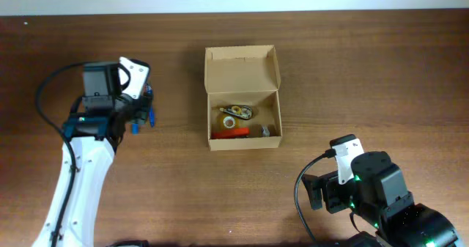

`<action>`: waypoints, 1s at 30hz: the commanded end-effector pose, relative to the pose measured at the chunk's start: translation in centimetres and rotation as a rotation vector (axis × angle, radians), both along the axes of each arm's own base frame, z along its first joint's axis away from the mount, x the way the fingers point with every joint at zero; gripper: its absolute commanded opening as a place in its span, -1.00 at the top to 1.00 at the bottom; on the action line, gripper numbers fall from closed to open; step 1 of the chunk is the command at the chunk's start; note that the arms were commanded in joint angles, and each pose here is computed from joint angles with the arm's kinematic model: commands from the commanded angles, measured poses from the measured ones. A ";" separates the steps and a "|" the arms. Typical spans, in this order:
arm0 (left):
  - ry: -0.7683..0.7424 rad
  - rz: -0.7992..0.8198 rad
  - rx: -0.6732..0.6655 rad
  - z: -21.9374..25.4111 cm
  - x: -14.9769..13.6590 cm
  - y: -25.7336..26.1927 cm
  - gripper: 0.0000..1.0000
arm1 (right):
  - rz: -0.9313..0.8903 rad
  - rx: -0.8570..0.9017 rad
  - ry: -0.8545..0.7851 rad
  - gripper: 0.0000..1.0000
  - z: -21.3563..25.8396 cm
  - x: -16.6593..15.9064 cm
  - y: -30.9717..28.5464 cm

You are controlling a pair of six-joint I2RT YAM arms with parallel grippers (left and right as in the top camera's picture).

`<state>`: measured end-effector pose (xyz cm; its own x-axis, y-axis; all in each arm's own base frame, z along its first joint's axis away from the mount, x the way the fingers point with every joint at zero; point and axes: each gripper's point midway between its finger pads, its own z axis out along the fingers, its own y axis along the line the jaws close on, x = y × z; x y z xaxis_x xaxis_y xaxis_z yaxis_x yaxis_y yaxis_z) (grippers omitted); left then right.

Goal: Pack container
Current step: 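Move the left gripper over the blue pens and grasp the blue pen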

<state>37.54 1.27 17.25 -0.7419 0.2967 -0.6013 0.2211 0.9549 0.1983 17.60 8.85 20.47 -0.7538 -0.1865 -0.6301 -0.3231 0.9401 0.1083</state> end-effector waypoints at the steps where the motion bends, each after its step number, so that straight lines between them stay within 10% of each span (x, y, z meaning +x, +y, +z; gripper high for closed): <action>1: 0.055 0.071 -0.041 -1.8 0.3 1.0 -0.12 | 0.013 0.001 0.001 -0.98 -0.1 -0.1 0.2; 30: 0.181 0.266 -0.252 -14.7 5.9 -0.4 -0.12 | 0.013 0.001 0.001 -0.98 -0.1 -0.1 0.2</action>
<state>43.02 1.65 3.08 -0.8725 -0.0526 -0.4858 -0.0359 0.9984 -0.0435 17.60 8.85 20.47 -0.7537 -0.1869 -0.6301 -0.3234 0.9401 0.1081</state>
